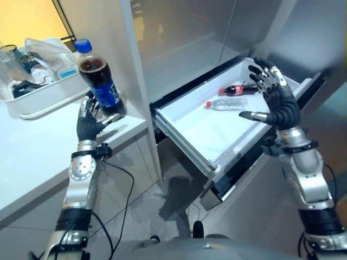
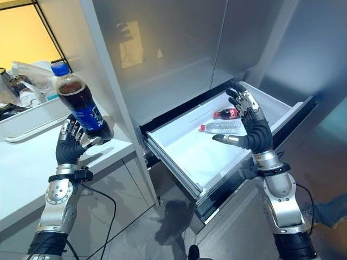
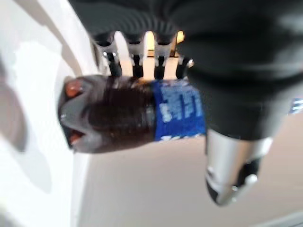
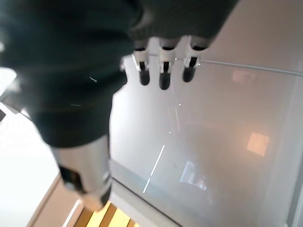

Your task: Take the drinks into the refrigerator

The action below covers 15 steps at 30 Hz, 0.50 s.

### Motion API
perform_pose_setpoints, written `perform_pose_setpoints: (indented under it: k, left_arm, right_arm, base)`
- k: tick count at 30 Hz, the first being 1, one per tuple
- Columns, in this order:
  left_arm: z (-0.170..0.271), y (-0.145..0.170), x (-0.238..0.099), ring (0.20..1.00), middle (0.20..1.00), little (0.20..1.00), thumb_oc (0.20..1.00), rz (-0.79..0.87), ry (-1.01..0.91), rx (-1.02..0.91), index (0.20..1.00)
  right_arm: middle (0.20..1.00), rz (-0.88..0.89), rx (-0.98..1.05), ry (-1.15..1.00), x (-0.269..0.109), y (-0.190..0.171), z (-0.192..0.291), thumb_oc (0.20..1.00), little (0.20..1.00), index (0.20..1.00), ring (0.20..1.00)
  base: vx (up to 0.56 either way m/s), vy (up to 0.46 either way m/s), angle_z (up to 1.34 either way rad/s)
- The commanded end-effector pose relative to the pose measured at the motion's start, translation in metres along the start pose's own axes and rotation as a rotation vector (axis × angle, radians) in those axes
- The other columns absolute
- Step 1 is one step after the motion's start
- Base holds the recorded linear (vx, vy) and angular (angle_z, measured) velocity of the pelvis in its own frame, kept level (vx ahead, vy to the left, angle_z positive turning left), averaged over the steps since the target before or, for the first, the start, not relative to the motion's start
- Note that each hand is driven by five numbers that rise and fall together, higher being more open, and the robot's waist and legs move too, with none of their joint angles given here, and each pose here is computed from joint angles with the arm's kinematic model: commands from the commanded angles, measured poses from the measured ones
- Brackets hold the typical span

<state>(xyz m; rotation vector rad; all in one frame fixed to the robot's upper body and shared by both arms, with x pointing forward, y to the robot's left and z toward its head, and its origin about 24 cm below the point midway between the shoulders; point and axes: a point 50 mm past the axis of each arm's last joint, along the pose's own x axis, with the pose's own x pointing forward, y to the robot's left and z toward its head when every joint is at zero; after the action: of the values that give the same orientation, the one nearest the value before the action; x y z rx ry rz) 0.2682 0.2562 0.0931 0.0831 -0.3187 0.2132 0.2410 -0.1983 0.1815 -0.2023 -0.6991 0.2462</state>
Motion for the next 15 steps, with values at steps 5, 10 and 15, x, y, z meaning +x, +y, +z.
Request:
perform_pose_setpoints:
  k: [5, 10, 15]
  left_arm:
    - [0.015, 0.005, 0.023, 1.000, 1.000, 1.000, 1.000, -0.012, -0.082, 0.095, 1.000]
    - [0.020, 0.005, 0.029, 1.000, 1.000, 1.000, 1.000, -0.003, -0.098, 0.101, 1.000]
    - [0.025, 0.002, 0.039, 1.000, 1.000, 1.000, 1.000, 0.002, -0.119, 0.098, 1.000]
  right_arm:
    - [1.000, 0.037, 0.032, -0.254, 0.024, 0.001, 0.043, 1.000, 1.000, 1.000, 1.000]
    - [1.000, 0.061, 0.043, -0.278, 0.027, 0.004, 0.047, 1.000, 1.000, 1.000, 1.000]
    - [1.000, 0.087, 0.059, -0.294, 0.029, 0.008, 0.050, 1.000, 1.000, 1.000, 1.000]
  base:
    - [-0.02, -0.002, -0.11]
    - [-0.01, -0.007, -0.05]
    - [0.00, 0.000, 0.00]
